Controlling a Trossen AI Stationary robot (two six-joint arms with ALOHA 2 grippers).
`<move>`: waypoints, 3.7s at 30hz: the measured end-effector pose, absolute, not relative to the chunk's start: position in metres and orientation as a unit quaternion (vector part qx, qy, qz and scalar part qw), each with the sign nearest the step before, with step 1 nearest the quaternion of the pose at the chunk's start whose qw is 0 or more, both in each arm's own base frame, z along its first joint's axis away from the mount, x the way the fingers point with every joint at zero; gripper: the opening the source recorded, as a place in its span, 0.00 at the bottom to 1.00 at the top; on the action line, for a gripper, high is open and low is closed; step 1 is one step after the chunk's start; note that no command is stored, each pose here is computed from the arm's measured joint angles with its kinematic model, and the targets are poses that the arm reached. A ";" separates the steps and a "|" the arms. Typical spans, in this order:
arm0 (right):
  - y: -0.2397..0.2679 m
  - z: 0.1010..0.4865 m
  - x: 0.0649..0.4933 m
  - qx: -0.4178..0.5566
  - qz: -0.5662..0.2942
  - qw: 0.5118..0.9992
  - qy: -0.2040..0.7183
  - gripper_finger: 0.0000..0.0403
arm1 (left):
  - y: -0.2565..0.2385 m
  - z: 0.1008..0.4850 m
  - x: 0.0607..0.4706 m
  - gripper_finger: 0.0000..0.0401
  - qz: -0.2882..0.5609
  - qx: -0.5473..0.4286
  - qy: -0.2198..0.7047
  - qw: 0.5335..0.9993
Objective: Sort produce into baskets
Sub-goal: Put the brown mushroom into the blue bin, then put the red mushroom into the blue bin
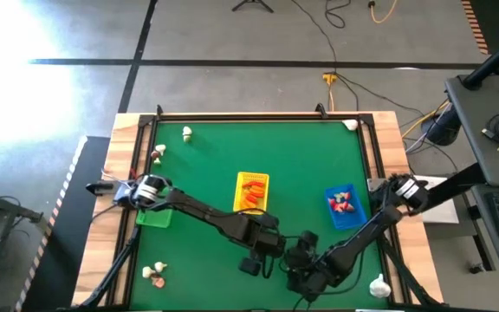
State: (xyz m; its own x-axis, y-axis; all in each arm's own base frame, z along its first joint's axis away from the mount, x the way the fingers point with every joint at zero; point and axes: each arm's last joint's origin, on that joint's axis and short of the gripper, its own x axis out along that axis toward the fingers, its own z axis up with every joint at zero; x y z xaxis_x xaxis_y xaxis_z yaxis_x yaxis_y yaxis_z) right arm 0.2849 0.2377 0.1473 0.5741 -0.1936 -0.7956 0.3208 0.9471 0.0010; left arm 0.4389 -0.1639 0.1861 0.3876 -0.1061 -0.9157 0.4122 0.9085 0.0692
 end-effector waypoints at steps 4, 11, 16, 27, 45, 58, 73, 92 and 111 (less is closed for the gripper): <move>0.230 0.151 0.304 0.027 -0.115 0.907 0.405 0.70 | -0.162 0.203 0.424 0.41 -0.162 0.158 0.543 0.809; 0.196 0.151 0.329 0.046 -0.167 0.904 0.391 0.70 | -0.148 0.210 0.376 0.42 -0.092 0.143 0.561 0.810; 0.186 0.150 0.338 0.077 -0.120 0.892 0.428 0.67 | -0.141 0.199 0.324 0.40 -0.039 0.061 0.568 0.820; 0.184 0.143 0.339 0.064 -0.082 0.904 0.414 0.53 | -0.170 0.191 0.223 0.37 0.025 -0.083 0.540 0.837; 0.171 0.116 0.328 0.068 -0.072 0.917 0.388 0.39 | -0.192 0.145 0.211 0.36 0.014 -0.203 0.463 0.863; 0.169 0.113 0.326 0.070 -0.079 0.916 0.388 0.19 | -0.196 0.142 0.217 0.36 0.015 -0.216 0.441 0.871; 0.123 0.261 0.249 0.113 -0.380 0.756 0.521 0.16 | -0.197 0.145 0.220 0.36 0.031 -0.243 0.415 0.876; 0.072 0.180 0.162 0.346 -0.577 0.640 0.371 0.25 | -0.195 0.145 0.221 0.36 0.060 -0.233 0.384 0.891; 0.078 0.249 0.177 0.374 -0.458 0.714 0.374 0.51 | -0.199 0.209 0.177 0.36 -0.011 -0.258 0.588 0.766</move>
